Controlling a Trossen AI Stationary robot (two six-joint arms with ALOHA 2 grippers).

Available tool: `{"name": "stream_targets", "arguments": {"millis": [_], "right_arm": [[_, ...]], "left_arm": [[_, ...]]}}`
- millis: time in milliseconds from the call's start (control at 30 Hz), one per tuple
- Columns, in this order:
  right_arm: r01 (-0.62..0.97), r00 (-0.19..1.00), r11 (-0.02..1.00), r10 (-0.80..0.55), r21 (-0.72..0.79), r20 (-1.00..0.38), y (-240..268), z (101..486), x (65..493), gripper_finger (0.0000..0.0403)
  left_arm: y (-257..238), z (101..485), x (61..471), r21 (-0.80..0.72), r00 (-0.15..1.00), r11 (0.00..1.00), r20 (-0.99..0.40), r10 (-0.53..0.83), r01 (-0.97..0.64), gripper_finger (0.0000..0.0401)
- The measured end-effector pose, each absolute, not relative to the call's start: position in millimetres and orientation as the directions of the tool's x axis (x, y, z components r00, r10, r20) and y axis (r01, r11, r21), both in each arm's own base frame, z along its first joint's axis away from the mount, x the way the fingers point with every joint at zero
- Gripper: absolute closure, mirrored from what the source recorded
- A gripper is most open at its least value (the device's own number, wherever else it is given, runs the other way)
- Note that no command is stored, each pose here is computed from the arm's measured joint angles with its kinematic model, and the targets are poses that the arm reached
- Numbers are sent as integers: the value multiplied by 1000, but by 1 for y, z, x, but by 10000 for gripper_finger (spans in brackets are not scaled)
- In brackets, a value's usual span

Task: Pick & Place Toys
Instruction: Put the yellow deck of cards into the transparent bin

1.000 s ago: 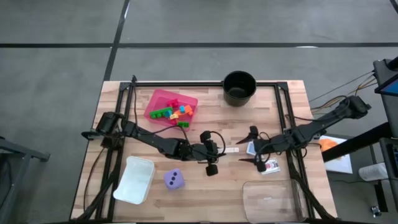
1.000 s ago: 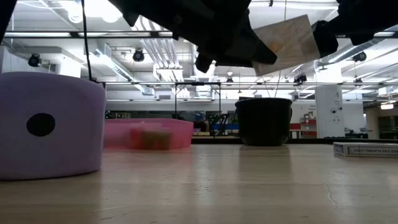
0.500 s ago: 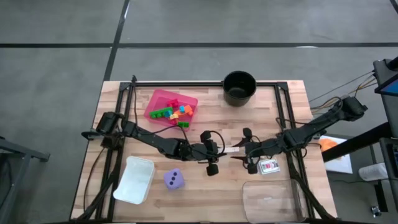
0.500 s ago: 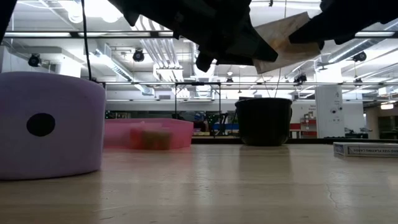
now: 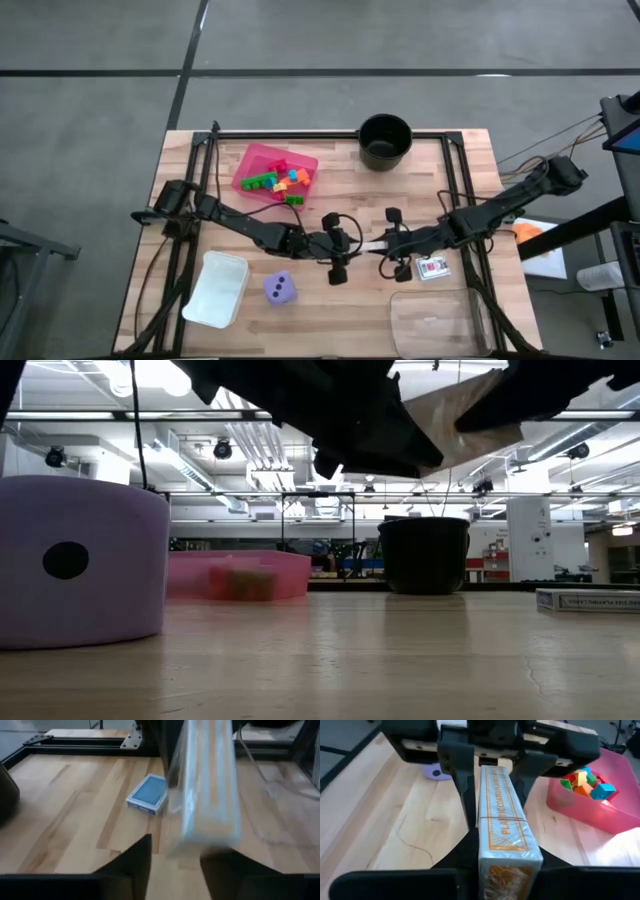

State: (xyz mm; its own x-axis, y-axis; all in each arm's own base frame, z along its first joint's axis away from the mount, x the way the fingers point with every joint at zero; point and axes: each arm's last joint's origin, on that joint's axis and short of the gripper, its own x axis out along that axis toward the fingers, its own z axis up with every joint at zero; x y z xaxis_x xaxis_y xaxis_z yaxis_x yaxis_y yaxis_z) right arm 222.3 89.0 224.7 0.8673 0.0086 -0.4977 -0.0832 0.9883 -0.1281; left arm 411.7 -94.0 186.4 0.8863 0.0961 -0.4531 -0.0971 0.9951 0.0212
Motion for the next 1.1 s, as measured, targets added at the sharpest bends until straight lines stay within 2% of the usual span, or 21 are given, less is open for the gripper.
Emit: {"name": "stream_targets", "arguments": {"millis": [167, 333, 533, 800, 967, 1100], "right_arm": [[-103, 859, 990, 37, -101, -510, 85, 234, 209, 341], [-175, 830, 985, 141, -12, -540, 86, 244, 191, 341], [-277, 766, 952, 301, 130, -568, 97, 256, 173, 341], [-356, 677, 880, 476, 316, -562, 128, 263, 149, 341], [-326, 610, 857, 513, 398, -604, 149, 254, 137, 341], [-274, 565, 874, 484, 401, -669, 165, 239, 133, 341]], "left_arm": [[-96, 191, 399, 25, 902, 997, -424, 81, -77, 181], [-95, 190, 377, -2, 930, 998, -362, 63, -69, 153], [-89, 180, 355, -58, 955, 995, -291, 56, -76, 149], [-87, 180, 351, -73, 962, 994, -266, 63, -85, 149], [-87, 180, 351, -73, 962, 994, -267, 63, -86, 149], [-87, 180, 351, -72, 961, 994, -267, 64, -86, 148]]}}
